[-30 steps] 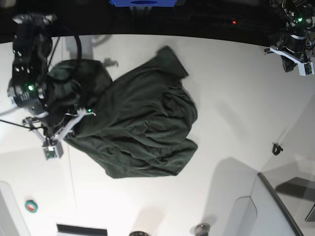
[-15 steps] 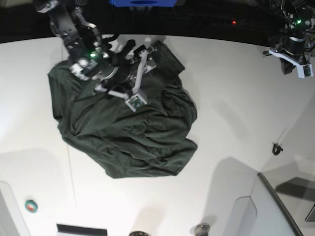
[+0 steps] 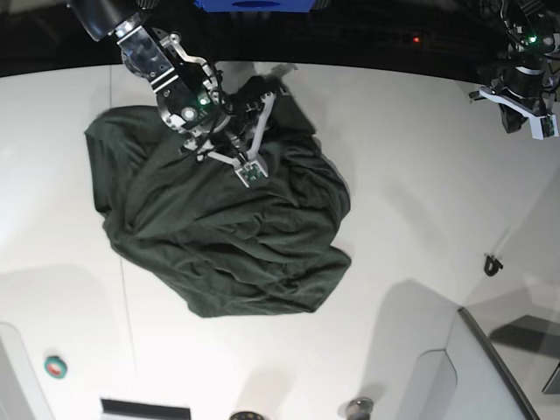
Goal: Layout the t-shirt on the table in an organized manner, then fold the t-shirt properly
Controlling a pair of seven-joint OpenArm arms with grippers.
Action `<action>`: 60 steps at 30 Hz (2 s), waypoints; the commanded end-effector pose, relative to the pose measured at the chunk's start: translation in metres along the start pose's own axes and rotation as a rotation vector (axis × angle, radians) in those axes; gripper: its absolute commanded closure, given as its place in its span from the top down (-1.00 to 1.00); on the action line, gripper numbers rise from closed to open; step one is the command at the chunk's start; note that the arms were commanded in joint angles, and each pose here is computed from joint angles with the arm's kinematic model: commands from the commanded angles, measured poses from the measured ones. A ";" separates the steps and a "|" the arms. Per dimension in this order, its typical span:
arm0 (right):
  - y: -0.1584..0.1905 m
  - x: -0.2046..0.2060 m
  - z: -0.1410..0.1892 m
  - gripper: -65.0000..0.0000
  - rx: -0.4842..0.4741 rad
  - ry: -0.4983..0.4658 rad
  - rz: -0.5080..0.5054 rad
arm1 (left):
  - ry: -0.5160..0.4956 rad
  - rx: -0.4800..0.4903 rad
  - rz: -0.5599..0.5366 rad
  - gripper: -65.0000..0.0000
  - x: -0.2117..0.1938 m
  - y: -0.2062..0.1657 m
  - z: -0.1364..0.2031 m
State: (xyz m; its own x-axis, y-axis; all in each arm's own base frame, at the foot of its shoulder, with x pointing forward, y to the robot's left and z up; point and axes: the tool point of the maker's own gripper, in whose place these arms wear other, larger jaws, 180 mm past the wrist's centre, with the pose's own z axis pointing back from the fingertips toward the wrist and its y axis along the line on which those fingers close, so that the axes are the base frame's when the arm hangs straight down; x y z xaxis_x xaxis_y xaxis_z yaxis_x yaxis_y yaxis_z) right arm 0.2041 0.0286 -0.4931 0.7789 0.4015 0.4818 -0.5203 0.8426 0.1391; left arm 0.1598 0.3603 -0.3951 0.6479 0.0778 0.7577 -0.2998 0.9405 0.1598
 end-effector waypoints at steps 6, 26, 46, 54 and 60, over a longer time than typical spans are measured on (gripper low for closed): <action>0.017 0.036 0.043 -0.96 0.036 -0.101 0.022 | -0.033 0.003 -0.009 -1.00 0.010 0.003 0.002; -0.089 0.089 0.096 0.39 -0.175 -0.188 -0.160 | -0.007 -0.093 -0.033 -1.00 0.000 -0.037 -0.004; 0.040 0.061 0.008 0.31 0.024 -0.151 0.014 | -0.001 -0.239 -0.049 -0.26 -0.007 -0.075 -0.002; 0.077 0.070 -0.008 -0.86 0.044 -0.129 0.083 | 0.024 -0.244 -0.052 -0.19 -0.017 -0.071 -0.002; 0.115 0.099 -0.002 -0.86 0.099 -0.195 0.247 | 0.000 -0.128 -0.020 -0.19 -0.008 -0.026 0.001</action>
State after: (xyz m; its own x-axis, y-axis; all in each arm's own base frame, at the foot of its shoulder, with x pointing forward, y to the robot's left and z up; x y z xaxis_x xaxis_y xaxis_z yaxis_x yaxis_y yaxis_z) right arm 0.2113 0.1531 -0.4477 0.5711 0.5391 0.6191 -0.7243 0.6859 0.0708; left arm 0.1544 0.3339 -0.4153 0.6813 0.0762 0.7280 -0.2050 0.9746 0.0899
